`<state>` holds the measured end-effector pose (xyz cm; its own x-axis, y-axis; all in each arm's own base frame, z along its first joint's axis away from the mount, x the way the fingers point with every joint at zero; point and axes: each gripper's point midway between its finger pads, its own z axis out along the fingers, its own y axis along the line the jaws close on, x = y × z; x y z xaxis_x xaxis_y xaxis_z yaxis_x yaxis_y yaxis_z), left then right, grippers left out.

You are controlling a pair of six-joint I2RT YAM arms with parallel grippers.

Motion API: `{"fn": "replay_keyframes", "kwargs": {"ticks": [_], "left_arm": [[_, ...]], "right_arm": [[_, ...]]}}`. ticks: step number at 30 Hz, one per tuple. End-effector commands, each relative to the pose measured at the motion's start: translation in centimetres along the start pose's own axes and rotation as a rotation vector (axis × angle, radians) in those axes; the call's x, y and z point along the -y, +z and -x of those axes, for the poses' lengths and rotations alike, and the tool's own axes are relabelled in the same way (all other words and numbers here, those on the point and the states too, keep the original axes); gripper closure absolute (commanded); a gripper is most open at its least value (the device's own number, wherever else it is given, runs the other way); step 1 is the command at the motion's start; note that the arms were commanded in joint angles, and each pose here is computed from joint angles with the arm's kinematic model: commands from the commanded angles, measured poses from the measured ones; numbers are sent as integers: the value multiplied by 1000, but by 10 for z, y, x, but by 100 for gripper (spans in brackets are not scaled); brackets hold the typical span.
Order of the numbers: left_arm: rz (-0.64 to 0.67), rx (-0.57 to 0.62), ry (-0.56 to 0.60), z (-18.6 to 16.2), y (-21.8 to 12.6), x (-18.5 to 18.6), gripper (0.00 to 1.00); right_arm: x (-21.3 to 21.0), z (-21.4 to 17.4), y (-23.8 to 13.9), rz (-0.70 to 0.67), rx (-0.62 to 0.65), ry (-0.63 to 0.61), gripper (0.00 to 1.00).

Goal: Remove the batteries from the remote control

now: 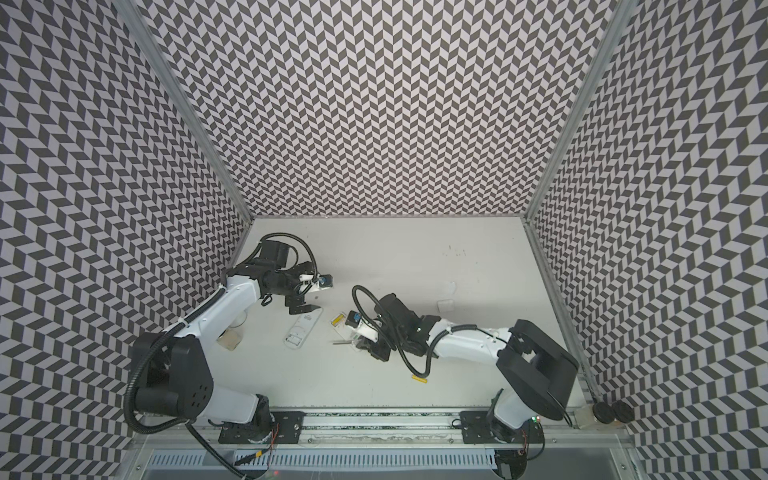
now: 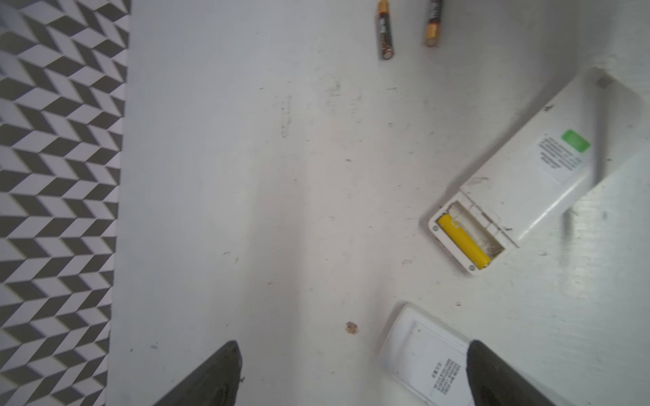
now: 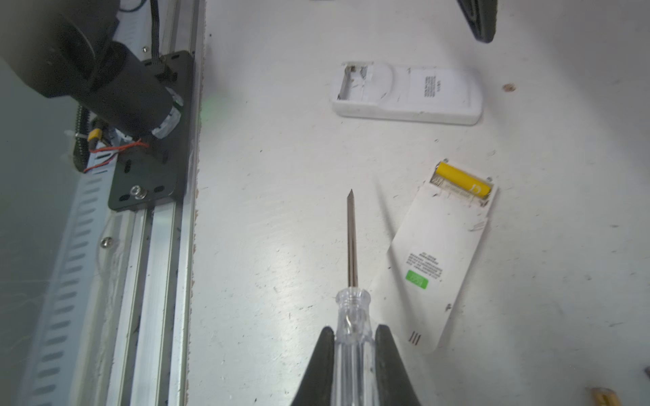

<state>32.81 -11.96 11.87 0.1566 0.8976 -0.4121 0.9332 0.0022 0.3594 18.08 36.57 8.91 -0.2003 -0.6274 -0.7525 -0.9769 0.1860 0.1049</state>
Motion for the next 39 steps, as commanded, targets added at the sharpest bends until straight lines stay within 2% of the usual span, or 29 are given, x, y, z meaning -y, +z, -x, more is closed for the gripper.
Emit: {"fn": "replay_keyframes", "kwargs": {"ticks": [1,4,8,11,15,19,24,28,34,39], "left_arm": [[-157,2,139,3,19,39,0],[-194,11,170,4,30,46,0],[-191,18,191,5,37,35,0],[-203,16,252,0,46,38,0],[-259,39,264,4,54,44,0],[-292,65,296,3,63,52,0],[-337,77,274,1,71,52,0],[-385,103,255,2,72,69,0],[-418,107,249,-2,71,91,3],[-451,90,234,-1,78,99,13]], "right_arm": [[-7,1,10,42,20,15,100],[-6,-13,17,28,-21,29,100],[13,-31,19,-66,-91,59,100],[24,-36,14,-110,-95,67,100],[34,-33,1,-160,-102,55,100],[34,-17,-10,-172,-47,-46,100],[48,13,-31,-279,18,-155,100],[52,33,-38,-332,102,-303,100],[65,46,-25,-389,107,-440,100],[70,44,-8,-394,33,-506,100]]}}
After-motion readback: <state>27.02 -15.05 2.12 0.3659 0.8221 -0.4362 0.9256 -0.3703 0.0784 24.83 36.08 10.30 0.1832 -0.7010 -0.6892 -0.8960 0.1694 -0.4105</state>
